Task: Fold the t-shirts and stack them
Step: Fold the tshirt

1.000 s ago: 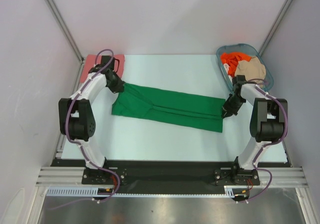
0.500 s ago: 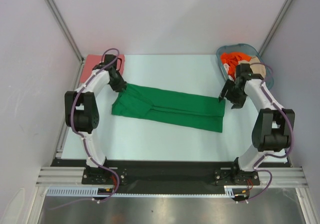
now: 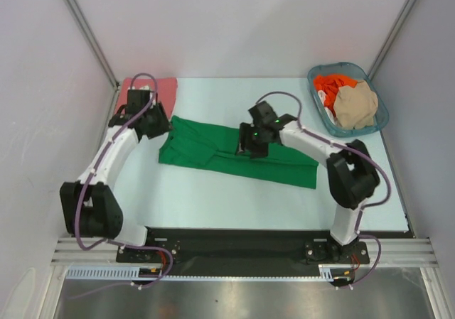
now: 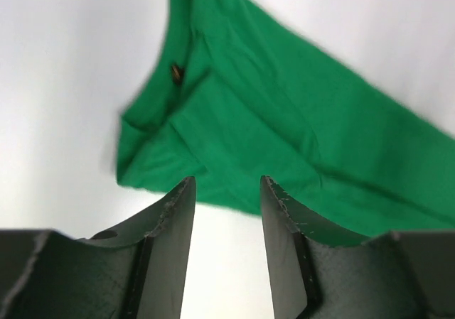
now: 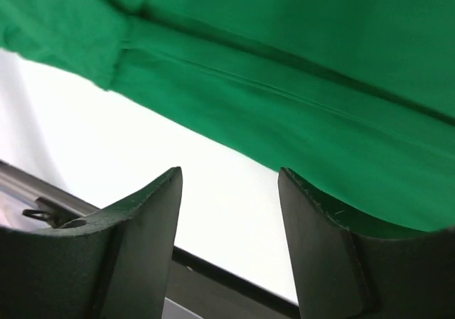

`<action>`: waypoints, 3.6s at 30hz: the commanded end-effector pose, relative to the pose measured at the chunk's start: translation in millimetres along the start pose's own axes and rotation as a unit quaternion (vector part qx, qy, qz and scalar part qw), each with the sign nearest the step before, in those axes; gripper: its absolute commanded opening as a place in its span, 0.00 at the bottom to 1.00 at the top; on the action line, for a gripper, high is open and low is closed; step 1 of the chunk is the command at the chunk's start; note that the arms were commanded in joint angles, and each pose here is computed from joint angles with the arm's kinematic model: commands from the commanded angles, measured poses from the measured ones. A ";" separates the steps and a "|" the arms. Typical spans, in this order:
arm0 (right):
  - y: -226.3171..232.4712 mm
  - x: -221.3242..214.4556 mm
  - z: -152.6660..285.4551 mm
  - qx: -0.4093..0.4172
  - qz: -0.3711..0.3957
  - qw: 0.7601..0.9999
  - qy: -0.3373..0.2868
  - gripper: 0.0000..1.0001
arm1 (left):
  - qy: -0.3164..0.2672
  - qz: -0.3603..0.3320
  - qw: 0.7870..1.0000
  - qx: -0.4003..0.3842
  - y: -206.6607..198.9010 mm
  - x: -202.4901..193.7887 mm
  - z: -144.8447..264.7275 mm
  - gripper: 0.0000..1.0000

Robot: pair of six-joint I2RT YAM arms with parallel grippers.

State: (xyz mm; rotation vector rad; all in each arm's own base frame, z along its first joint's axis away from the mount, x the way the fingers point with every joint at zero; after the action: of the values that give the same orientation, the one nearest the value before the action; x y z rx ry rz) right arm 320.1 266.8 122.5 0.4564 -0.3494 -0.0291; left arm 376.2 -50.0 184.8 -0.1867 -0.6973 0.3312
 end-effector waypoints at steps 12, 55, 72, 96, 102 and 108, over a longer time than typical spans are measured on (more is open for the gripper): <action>103.1 -12.4 -87.2 0.163 -0.052 0.985 0.032 0.62 | 0.069 -0.070 0.993 -0.065 13.9 -32.8 -49.9 0.34; -18.6 13.5 -30.2 -0.002 0.046 0.997 0.054 0.49 | 0.171 0.051 0.968 -0.179 -82.2 -101.7 -79.4 0.38; -114.6 28.1 -1.7 -0.052 0.005 0.999 0.017 0.70 | 0.093 -0.005 0.992 -0.089 -60.5 -75.7 -57.0 0.54; -119.4 -61.9 48.1 -0.194 0.187 0.960 0.072 0.75 | 0.038 0.252 0.966 -0.034 75.3 -91.4 -49.1 0.50; -125.4 -64.2 44.7 -0.214 0.259 0.939 0.074 0.75 | 0.057 0.278 0.959 0.007 96.0 -101.8 -64.1 0.51; -132.0 -67.2 24.1 -0.217 0.284 0.931 0.078 0.66 | 0.055 0.279 0.959 0.016 101.5 -97.2 -73.0 0.52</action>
State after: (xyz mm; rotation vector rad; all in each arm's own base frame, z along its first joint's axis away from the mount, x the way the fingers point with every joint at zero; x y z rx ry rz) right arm 241.3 145.0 65.8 -0.0633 -0.2437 0.4524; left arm 314.5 -4.1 40.6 -0.3817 -0.4772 0.8448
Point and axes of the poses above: each gripper's point midway between its finger pads, its own z axis back along the fingers, its own y axis along the line the jaws close on, x = y × z, the point moved 2 cm from there along z, back along the fingers, and after that the axes turned 1 degree about -z, right-handed, at the moved point
